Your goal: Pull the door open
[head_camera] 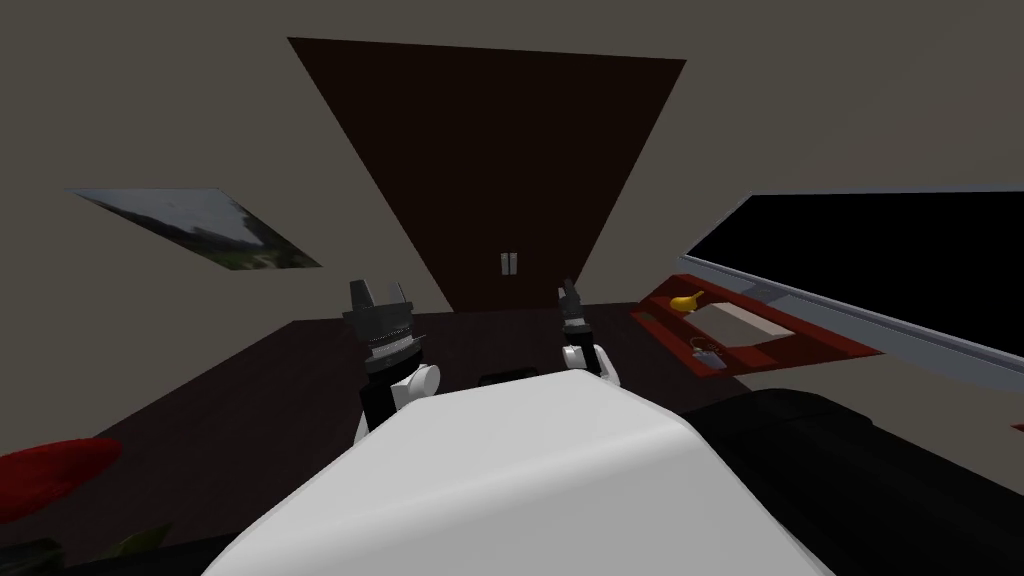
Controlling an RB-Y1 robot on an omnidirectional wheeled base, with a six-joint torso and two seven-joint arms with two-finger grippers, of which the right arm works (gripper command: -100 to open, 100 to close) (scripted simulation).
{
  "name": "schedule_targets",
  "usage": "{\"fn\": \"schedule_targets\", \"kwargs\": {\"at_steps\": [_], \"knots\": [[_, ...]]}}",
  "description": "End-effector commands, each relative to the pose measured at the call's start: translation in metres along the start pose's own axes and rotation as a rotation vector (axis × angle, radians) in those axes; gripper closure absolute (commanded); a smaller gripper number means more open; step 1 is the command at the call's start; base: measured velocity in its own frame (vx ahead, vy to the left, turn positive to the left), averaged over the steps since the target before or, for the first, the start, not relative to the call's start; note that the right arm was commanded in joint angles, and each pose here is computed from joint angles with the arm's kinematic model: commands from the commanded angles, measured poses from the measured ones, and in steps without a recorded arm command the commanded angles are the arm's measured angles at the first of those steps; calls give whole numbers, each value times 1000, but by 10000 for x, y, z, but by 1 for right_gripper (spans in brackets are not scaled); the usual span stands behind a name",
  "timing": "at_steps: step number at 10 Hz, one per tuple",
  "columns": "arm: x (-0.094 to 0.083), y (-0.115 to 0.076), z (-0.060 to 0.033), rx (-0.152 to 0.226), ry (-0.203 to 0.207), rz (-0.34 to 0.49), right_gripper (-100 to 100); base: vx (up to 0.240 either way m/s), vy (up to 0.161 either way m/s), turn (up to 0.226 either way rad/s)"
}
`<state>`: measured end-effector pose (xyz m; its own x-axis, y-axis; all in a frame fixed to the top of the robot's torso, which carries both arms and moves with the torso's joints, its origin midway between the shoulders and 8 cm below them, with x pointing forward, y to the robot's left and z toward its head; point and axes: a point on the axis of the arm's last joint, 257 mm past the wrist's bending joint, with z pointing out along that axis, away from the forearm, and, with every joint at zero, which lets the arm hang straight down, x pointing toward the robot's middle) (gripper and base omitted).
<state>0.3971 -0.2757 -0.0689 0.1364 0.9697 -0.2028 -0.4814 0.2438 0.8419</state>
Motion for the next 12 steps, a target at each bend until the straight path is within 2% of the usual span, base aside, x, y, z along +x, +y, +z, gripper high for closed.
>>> {"fn": "schedule_targets", "kwargs": {"at_steps": [1, 2, 4, 6, 9, 12], "knots": [[-10, -175, -10, 35, 5, 5, -100, 162, 63, 50], [-20, -236, -16, 47, 6, 6, -100, 162, 47, 42], [-71, -488, -44, 99, 8, 13, -100, 168, 41, 65], [-100, -615, -62, 126, 7, 17, -100, 160, 54, 41], [-185, -932, -117, 193, -1, 31, -100, 155, 51, 57], [-240, -1118, -157, 233, -9, 41, -100, 116, 38, 38]]}}
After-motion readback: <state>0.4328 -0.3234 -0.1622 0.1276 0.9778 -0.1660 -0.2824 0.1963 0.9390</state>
